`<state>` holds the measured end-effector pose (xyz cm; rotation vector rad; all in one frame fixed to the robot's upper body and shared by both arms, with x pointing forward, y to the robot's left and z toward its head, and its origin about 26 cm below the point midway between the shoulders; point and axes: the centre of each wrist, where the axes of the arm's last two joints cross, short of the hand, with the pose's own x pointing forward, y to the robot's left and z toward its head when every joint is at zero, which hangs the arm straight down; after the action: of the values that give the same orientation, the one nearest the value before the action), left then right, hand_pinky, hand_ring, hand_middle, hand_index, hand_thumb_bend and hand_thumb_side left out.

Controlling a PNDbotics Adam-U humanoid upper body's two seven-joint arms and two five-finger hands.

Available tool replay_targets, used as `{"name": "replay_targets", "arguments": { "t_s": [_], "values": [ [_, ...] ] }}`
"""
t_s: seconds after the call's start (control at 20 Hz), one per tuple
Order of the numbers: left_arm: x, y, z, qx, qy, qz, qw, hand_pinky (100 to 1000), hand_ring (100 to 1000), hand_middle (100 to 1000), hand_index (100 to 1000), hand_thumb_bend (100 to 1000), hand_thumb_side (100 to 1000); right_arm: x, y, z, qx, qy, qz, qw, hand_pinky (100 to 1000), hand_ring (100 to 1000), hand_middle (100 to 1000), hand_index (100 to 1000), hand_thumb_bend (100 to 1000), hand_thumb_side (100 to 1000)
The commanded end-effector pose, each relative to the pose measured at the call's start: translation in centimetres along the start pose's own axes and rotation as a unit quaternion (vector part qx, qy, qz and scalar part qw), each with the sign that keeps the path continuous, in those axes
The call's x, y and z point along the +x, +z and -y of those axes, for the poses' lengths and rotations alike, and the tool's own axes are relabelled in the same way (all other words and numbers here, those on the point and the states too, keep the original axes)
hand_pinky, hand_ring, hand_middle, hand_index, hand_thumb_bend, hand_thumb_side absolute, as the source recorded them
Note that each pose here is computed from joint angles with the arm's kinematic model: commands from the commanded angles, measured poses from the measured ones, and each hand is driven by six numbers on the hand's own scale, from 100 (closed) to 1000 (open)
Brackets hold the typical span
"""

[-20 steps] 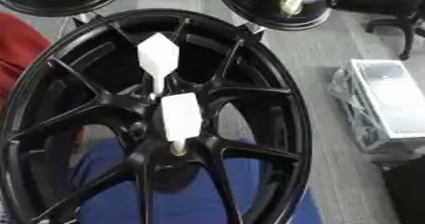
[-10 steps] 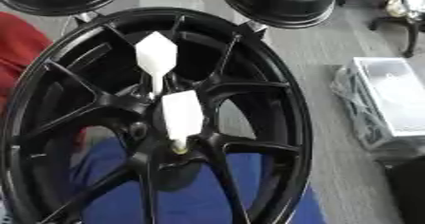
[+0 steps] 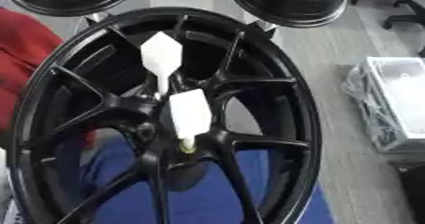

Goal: Pull the pin out of the wheel hub.

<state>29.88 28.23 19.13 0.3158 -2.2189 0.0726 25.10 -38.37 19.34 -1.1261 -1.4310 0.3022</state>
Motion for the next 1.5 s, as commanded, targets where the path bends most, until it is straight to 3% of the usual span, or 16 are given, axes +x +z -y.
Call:
{"name": "replay_targets", "arguments": {
  "t_s": [0.05, 0.3, 0.5, 0.55, 0.65, 0.75, 0.85, 1.05, 1.3, 1.5],
  "values": [
    [0.8, -0.3, -0.1, 0.006, 0.001, 0.017, 1.0, 683, 660, 586, 653, 369, 591, -0.3, 0.3, 0.2, 0.003, 0.015, -0.022, 1.0, 901, 930, 839, 886, 100, 149],
    [0.8, -0.4, -0.1, 0.008, 0.001, 0.016, 1.0, 683, 660, 585, 653, 370, 589, -0.5, 0.4, 0.1, 0.003, 0.009, -0.053, 0.999, 913, 950, 862, 896, 100, 249],
    [0.8, -0.4, -0.1, 0.008, 0.002, 0.017, 1.0, 683, 659, 585, 652, 371, 590, -0.1, 0.2, 0.3, -0.006, -0.005, -0.044, 0.999, 911, 942, 853, 904, 100, 190],
    [0.8, -0.4, -0.1, 0.008, 0.002, 0.017, 1.0, 683, 659, 585, 652, 371, 590, 0.1, 0.1, 0.3, -0.008, -0.012, -0.033, 0.999, 903, 926, 834, 904, 100, 479],
    [0.8, -0.4, -0.1, 0.006, 0.002, 0.017, 1.0, 684, 659, 585, 652, 371, 591, 0.4, -0.1, 0.4, -0.019, -0.028, -0.007, 0.999, 895, 909, 816, 903, 100, 830],
    [0.9, -0.4, 0.0, 0.005, 0.002, 0.018, 1.0, 684, 659, 585, 652, 371, 591, 0.8, -0.3, 0.4, -0.029, -0.043, 0.014, 0.999, 895, 904, 811, 901, 100, 927],
    [0.9, -0.5, 0.0, 0.003, 0.003, 0.02, 1.0, 684, 659, 585, 652, 371, 591, 1.3, -0.5, 0.4, -0.03, -0.06, 0.033, 0.997, 891, 888, 787, 891, 100, 927],
    [1.0, -0.6, 0.1, 0.001, 0.004, 0.022, 1.0, 685, 659, 585, 653, 371, 591, 2.7, -1.0, 0.5, -0.029, -0.115, 0.09, 0.989, 869, 813, 670, 810, 100, 797],
    [1.1, -0.7, 0.2, -0.005, 0.005, 0.027, 1.0, 686, 659, 586, 653, 371, 589, 4.9, -1.5, 0.1, 0.0, -0.209, 0.194, 0.958, 873, 783, 626, 779, 100, 768],
    [1.3, -0.9, 0.2, -0.008, 0.005, 0.033, 0.999, 686, 658, 586, 653, 372, 588, 6.5, -1.8, -0.1, 0.013, -0.266, 0.241, 0.933, 861, 759, 605, 764, 100, 752]
  ]
}}
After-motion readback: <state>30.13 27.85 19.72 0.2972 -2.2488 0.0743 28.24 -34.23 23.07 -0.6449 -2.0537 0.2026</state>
